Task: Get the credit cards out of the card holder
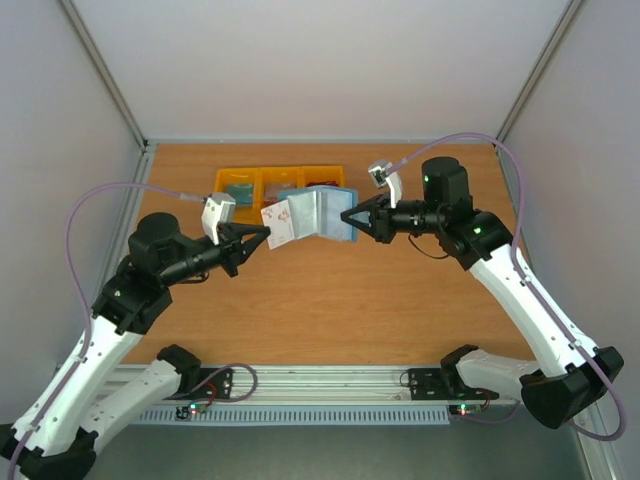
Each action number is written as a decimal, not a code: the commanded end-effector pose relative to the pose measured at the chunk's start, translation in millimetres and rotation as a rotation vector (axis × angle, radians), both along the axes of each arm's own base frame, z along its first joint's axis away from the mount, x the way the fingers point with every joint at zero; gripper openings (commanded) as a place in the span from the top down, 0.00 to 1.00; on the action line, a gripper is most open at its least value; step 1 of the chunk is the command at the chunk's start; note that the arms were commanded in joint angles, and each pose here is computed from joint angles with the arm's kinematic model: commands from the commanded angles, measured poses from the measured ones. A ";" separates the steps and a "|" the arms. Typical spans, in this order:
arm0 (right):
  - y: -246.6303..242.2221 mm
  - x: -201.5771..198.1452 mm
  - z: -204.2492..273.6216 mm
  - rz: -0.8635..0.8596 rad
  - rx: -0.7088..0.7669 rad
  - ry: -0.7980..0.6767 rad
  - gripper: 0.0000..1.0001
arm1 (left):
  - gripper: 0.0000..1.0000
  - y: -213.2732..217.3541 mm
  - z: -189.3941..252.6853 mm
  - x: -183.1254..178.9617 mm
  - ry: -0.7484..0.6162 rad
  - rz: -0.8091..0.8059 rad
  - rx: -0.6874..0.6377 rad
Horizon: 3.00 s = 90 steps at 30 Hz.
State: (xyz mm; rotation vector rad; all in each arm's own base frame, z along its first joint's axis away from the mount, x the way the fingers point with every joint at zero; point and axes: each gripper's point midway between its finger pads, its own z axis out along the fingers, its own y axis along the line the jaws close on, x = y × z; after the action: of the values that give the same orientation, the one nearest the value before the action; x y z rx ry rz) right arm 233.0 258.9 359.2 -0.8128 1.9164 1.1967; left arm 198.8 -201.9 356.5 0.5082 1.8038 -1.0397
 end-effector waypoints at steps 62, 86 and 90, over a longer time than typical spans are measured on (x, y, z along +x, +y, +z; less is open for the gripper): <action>-55.5 42.4 -214.5 -0.384 -0.171 0.965 0.99 | 1.00 26.6 -95.3 212.5 0.932 0.394 -0.064; -106.9 30.3 -283.2 -0.425 -0.642 0.937 0.42 | 1.00 31.0 -68.5 105.5 0.969 0.234 0.117; -136.5 48.7 -226.7 -0.547 -0.771 0.687 0.41 | 1.00 26.7 -58.0 98.4 0.976 0.215 0.062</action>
State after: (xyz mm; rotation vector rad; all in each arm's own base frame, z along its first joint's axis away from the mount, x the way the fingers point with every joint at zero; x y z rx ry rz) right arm 271.5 162.4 80.6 -0.0384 3.0868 0.7866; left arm 314.2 -170.4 279.9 -0.2732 2.6890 -1.0962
